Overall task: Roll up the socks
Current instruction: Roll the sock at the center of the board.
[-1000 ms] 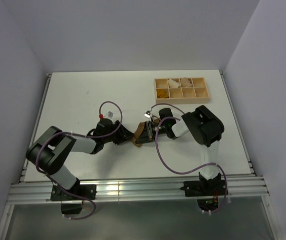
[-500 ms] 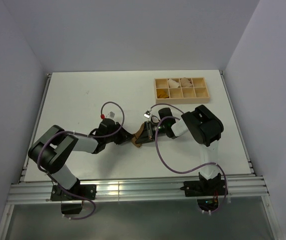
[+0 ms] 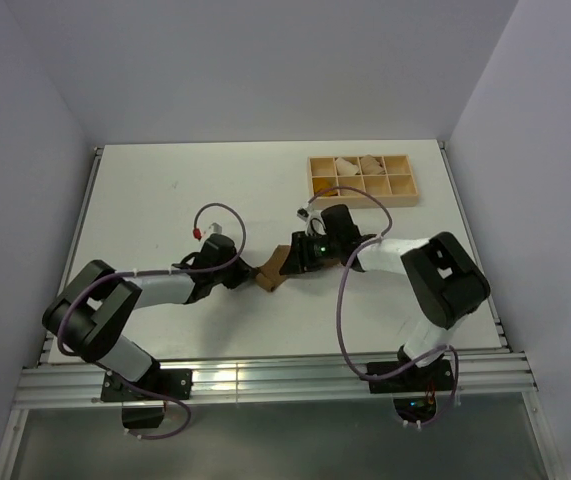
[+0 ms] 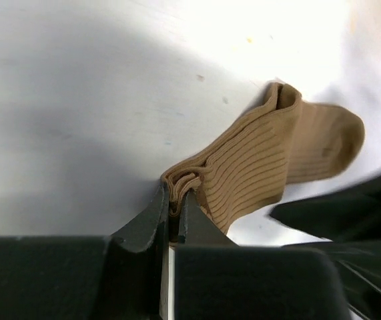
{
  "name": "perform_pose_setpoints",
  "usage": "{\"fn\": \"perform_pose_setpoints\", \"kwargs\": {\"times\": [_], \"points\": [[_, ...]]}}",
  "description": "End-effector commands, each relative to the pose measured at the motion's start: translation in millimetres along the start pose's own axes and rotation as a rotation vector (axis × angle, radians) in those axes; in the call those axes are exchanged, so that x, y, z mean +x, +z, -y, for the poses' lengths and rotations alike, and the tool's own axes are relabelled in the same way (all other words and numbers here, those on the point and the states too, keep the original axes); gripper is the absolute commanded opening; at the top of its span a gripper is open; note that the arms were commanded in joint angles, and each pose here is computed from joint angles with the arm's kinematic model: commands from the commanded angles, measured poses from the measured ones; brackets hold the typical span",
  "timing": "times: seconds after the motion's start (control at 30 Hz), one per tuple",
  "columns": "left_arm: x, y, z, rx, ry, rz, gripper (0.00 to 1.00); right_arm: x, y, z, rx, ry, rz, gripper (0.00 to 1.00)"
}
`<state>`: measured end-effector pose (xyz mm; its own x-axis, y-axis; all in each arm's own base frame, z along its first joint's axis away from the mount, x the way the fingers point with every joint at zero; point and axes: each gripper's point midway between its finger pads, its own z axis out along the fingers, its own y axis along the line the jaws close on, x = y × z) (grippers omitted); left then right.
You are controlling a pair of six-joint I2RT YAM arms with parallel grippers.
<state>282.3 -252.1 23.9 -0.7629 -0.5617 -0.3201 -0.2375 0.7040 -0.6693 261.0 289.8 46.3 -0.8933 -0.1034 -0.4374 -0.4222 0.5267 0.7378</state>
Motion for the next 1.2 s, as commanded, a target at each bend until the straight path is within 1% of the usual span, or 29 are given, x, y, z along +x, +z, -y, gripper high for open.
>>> {"fn": "perform_pose_setpoints", "kwargs": {"times": [0.0,0.07,0.1,0.17,0.2,0.23,0.27,0.37,0.47,0.63,0.8,0.9,1.1,1.13,1.17], "points": [[-4.6,-14.5,-71.7,-0.301,0.000,0.071,0.00,-20.1,-15.5,0.2,0.199,-0.207,0.068,0.46],[-9.1,-18.4,-76.8,-0.334,0.006,0.089,0.00,-28.8,-16.2,-7.8,0.254,-0.295,0.094,0.48],[-9.9,-20.3,-78.4,-0.345,0.009,0.092,0.00,-29.8,-16.0,-15.2,0.311,-0.381,0.106,0.49],[-10.4,-23.1,-80.6,-0.360,0.015,0.093,0.00,-32.1,-13.9,-26.2,0.357,-0.467,0.128,0.53],[-12.1,-24.2,-79.7,-0.359,0.018,0.099,0.00,-32.3,-11.0,-37.3,0.386,-0.541,0.149,0.54],[-12.4,-25.0,-79.7,-0.358,0.020,0.101,0.00,-30.9,-8.4,-42.3,0.396,-0.576,0.155,0.56],[-11.8,-26.4,-81.6,-0.364,0.024,0.099,0.00,-30.8,-6.7,-47.6,0.404,-0.609,0.165,0.60],[-12.6,-29.6,-81.1,-0.368,0.036,0.097,0.00,-30.7,2.9,-61.4,0.451,-0.722,0.196,0.65],[-14.8,-32.2,-80.4,-0.380,0.051,0.098,0.00,-27.5,15.1,-64.2,0.514,-0.841,0.191,0.67],[-15.8,-34.0,-78.9,-0.383,0.065,0.094,0.00,-12.7,31.8,-69.7,0.592,-1.017,0.178,0.68],[-15.3,-34.3,-75.9,-0.373,0.073,0.086,0.00,-6.4,44.2,-79.2,0.630,-1.123,0.180,0.67],[-15.3,-32.8,-72.3,-0.364,0.075,0.079,0.00,-4.2,53.0,-81.1,0.646,-1.157,0.180,0.66],[-11.3,-30.6,-70.1,-0.347,0.080,0.057,0.00,-3.6,63.6,-90.9,0.610,-1.180,0.210,0.66],[-10.7,-30.2,-69.5,-0.344,0.079,0.054,0.00,2.3,66.0,-91.3,0.577,-1.185,0.202,0.66],[-10.3,-29.7,-68.5,-0.338,0.077,0.052,0.00,-0.8,65.2,-99.1,0.548,-1.175,0.238,0.66]]}}
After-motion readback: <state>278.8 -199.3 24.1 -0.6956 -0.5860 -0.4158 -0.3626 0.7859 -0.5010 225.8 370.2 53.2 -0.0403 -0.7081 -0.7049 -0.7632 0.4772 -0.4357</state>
